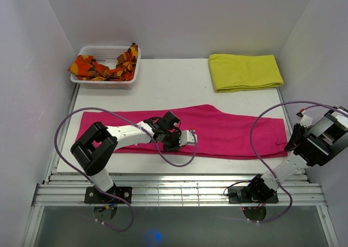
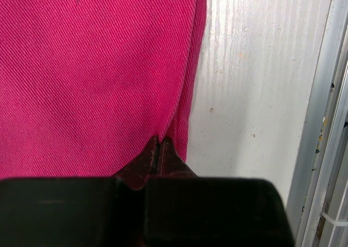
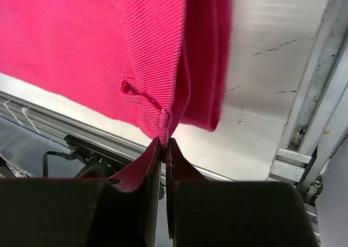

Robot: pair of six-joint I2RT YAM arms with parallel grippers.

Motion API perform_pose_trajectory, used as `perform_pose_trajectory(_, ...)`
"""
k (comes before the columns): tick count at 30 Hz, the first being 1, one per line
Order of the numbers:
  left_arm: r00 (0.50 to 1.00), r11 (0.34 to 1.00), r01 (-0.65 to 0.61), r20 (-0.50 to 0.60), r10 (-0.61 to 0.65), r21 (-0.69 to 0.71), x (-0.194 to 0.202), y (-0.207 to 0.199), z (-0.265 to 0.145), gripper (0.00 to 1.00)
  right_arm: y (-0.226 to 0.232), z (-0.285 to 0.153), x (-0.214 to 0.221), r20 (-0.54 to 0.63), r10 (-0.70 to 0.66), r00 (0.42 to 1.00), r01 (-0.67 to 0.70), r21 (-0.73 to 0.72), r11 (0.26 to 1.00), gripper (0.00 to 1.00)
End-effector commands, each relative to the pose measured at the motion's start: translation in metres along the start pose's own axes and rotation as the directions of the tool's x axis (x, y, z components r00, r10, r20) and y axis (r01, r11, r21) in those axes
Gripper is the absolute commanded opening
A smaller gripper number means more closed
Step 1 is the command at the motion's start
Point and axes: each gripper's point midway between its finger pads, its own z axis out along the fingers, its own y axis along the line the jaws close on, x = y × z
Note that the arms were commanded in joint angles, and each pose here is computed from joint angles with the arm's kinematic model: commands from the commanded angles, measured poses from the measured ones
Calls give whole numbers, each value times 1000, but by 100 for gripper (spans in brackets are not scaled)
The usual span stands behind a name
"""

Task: Fold and stack the trousers
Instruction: Fold the trousers

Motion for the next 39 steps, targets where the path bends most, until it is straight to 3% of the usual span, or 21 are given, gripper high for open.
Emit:
perform_pose_trajectory(1, 993, 999, 29, -112, -26, 28, 36, -13, 14, 0, -68, 22, 16, 60, 150, 987, -154, 63, 986, 8)
perform_pose_trajectory(12, 999, 1000, 6, -43, -7, -15, 9, -10, -14, 0, -93, 48, 17, 47, 161, 986, -165, 110, 980, 8)
perform_pose_trajectory(13, 999, 1000, -14, -52, 15, 13, 11, -14, -14, 5, -93, 46, 16, 42, 143, 989, -146, 110, 983, 8)
perform_pose_trajectory(14, 998, 999, -13, -55, 16, 52, 12, -21, -15, 17, -92, 44, 15, 38, 130, 991, -134, 103, 986, 8)
perform_pose_trajectory(15, 996, 997, 7, -94, 0, 80, 18, -27, -19, 35, -82, 41, 16, 24, 128, 991, -130, 69, 989, 18)
perform_pose_trajectory(16, 996, 998, 10, -89, -4, 61, 12, -23, -26, 39, -83, 33, 10, 41, 97, 994, -100, 72, 992, 40)
perform_pose_trajectory(17, 997, 999, 31, -70, -29, 39, 10, -17, -36, 42, -81, 27, 7, 51, 79, 996, -82, 72, 994, 48)
perform_pose_trajectory(19, 996, 997, 71, 48, -70, -30, -11, -2, -71, 61, -77, 9, -1, 86, 29, 996, -38, 98, 994, 62)
perform_pose_trajectory(20, 980, 981, 180, 102, -172, -78, -7, 18, -92, 68, -75, 0, -8, 106, 3, 994, -14, 108, 994, 65)
perform_pose_trajectory(22, 956, 955, 268, 160, -247, -126, -3, 33, -123, 76, -64, -15, -15, 137, -39, 990, 25, 103, 994, 73)
perform_pose_trajectory(24, 905, 882, 408, 231, -357, -235, 18, 58, -168, 81, -52, -28, -26, 192, -84, 978, 66, 94, 993, 76)
perform_pose_trajectory(26, 840, 774, 537, 295, -455, -336, 52, 75, -209, 94, -36, -33, -32, 206, -134, 969, 123, 69, 990, 83)
perform_pose_trajectory(28, 784, 729, 615, 336, -522, -301, 73, 66, -228, 98, -16, -35, -41, 221, -203, 954, 192, 70, 979, 89)
perform_pose_trajectory(29, 710, 622, 703, 387, -588, -344, 106, 72, -250, 98, -7, -34, -44, 221, -228, 948, 219, 67, 973, 90)
perform_pose_trajectory(31, 636, 517, 772, 433, -639, -371, 134, 73, -269, 98, 17, -27, -50, 200, -302, 932, 291, 83, 953, 93)
perform_pose_trajectory(32, 563, 412, 823, 474, -677, -391, 163, 74, -285, 98, 21, -25, -57, 203, -337, 919, 321, 108, 941, 95)
perform_pose_trajectory(34, 432, 274, 892, 498, -752, -360, 201, 77, -292, 98, 44, -17, -66, 183, -408, 895, 386, 142, 911, 98)
perform_pose_trajectory(35, 340, 178, 925, 524, -781, -337, 227, 74, -301, 98, 51, -15, -71, 180, -434, 883, 410, 157, 899, 98)
perform_pose_trajectory(36, 286, 128, 941, 530, -798, -314, 239, 75, -308, 98, 64, -13, -81, 174, -492, 853, 462, 187, 867, 98)
perform_pose_trajectory(38, 117, -7, 977, 561, -819, -214, 279, 74, -311, 98, 79, -10, -89, 181, -504, 845, 472, 193, 860, 96)
perform_pose_trajectory(39, 86, -36, 980, 575, -814, -197, 292, 75, -315, 98, 91, -6, -94, 175, -532, 829, 501, 191, 844, 96)
